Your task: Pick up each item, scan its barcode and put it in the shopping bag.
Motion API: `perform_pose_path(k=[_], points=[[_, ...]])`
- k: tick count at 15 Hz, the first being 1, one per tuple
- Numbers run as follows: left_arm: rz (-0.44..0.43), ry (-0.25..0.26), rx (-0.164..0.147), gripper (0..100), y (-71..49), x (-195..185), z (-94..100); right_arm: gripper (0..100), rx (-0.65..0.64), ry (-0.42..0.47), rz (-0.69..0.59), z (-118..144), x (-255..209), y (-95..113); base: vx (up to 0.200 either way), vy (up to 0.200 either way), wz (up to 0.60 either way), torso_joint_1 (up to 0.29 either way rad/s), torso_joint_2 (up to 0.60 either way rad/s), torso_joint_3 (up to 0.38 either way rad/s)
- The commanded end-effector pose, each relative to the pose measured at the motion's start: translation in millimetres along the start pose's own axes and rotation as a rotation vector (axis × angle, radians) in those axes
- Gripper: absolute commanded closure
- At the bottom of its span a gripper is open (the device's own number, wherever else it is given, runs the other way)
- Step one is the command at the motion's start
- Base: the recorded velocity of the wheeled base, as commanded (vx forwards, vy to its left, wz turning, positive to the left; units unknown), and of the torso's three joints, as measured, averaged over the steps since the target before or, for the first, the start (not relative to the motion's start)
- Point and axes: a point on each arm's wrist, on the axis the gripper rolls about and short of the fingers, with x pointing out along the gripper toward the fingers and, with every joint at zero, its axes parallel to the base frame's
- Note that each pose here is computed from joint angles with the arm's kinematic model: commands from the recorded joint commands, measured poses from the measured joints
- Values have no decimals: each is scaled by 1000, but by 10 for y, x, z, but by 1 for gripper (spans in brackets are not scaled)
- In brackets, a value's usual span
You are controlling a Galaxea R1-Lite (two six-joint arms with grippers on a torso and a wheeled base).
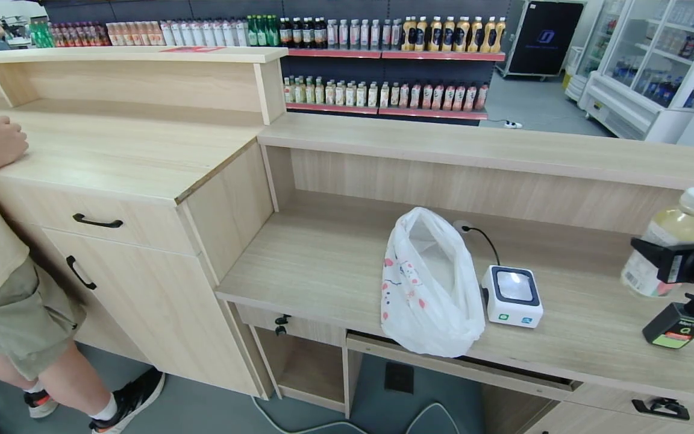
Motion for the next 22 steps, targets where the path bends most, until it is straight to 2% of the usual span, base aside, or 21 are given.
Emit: perform_pose_path(k=[1,4,7,8,11,12,13,14,16,18,22], points=[[0,0,0,100,0,0,0,100,29,0,-110,189,-357,148,0,0,0,0,0,0],[0,0,0,100,0,0,0,100,-3,16,-246,239,-348,288,0,0,0,0,0,0],[0,0,0,100,0,0,0,100,-48,22,-249,228,-328,329,0,0,0,0,0,0],[0,0,0,100,0,0,0,100,-76,-30,-219,265,-261,425,0,0,600,2,2,2],[0,0,0,100,0,0,0,100,-87,-100,-151,256,-55,593,0,0,600,2,6,5],[0,0,0,100,0,0,0,100,-87,-100,-139,238,-26,606,0,0,0,0,0,0],[0,0,0,100,0,0,0,100,-59,-70,-43,91,146,653,0,0,0,0,0,0],[0,0,0,100,0,0,0,100,-38,-65,-4,20,265,690,0,0,0,0,0,0],[0,0,0,100,0,0,0,100,15,-80,55,-84,509,870,0,0,0,0,0,0],[0,0,0,100,0,0,0,100,14,-85,93,-221,677,1027,0,0,0,0,0,0],[0,0,0,100,0,0,0,100,4,-51,166,-555,903,1202,0,0,0,0,0,0]])
